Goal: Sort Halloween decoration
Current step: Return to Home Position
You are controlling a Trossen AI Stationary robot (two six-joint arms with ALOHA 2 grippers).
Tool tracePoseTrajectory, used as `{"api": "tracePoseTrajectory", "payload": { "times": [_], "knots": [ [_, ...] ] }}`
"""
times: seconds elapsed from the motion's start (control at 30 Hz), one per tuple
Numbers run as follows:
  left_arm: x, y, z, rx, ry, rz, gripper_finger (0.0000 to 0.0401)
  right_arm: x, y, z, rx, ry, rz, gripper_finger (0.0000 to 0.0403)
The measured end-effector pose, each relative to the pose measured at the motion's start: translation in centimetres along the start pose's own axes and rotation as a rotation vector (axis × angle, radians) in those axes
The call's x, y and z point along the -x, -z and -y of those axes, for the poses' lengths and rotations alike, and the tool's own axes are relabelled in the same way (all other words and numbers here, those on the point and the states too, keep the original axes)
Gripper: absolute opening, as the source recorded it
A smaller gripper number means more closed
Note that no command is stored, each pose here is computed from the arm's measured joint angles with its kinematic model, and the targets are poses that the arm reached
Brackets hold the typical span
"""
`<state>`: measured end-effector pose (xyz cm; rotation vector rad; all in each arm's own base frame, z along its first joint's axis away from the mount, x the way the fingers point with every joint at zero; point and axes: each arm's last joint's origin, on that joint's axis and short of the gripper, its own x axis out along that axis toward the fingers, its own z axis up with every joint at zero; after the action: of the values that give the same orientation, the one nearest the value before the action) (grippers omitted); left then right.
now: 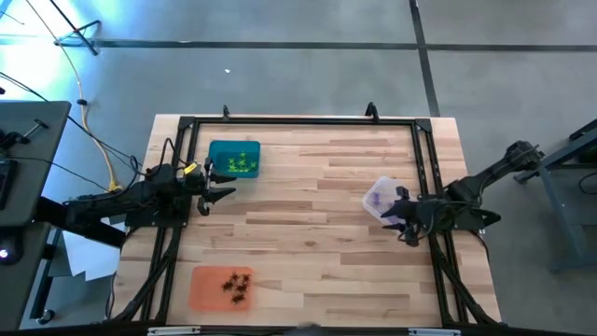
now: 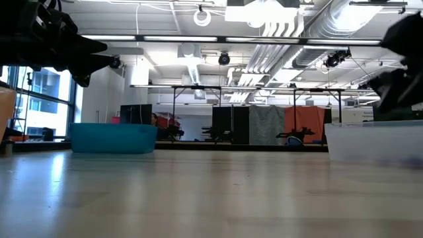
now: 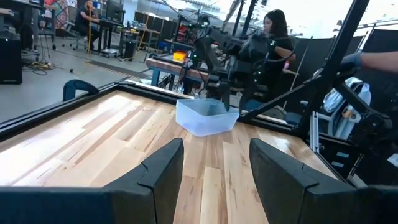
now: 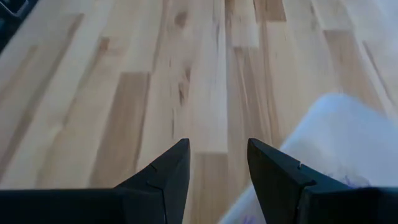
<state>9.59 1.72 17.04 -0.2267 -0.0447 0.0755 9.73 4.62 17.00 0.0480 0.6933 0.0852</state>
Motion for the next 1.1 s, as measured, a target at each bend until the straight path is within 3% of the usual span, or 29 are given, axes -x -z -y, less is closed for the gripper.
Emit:
{"api": "tracePoseTrajectory", "payload": {
  "times": [0.13, 0.33, 0.57, 1.1],
  "knots": [
    [0.0, 0.0, 0.0, 0.0, 0.0, 0.0, 0.017, -0.8, 2.4, 0.6, -0.004, -0.001, 0.022, 0.0156],
    [0.0, 0.0, 0.0, 0.0, 0.0, 0.0, 0.017, 0.7, 0.6, 0.4, -0.057, -0.087, 0.166, 0.0156],
    [0.0, 0.0, 0.0, -0.001, 0.0, 0.001, 0.017, 2.0, 0.3, 0.7, -0.096, -0.135, 0.286, 0.0156],
    [0.0, 0.0, 0.0, -0.001, 0.0, 0.001, 0.017, 2.2, 0.3, 0.8, -0.102, -0.143, 0.307, 0.0156]
  ]
}}
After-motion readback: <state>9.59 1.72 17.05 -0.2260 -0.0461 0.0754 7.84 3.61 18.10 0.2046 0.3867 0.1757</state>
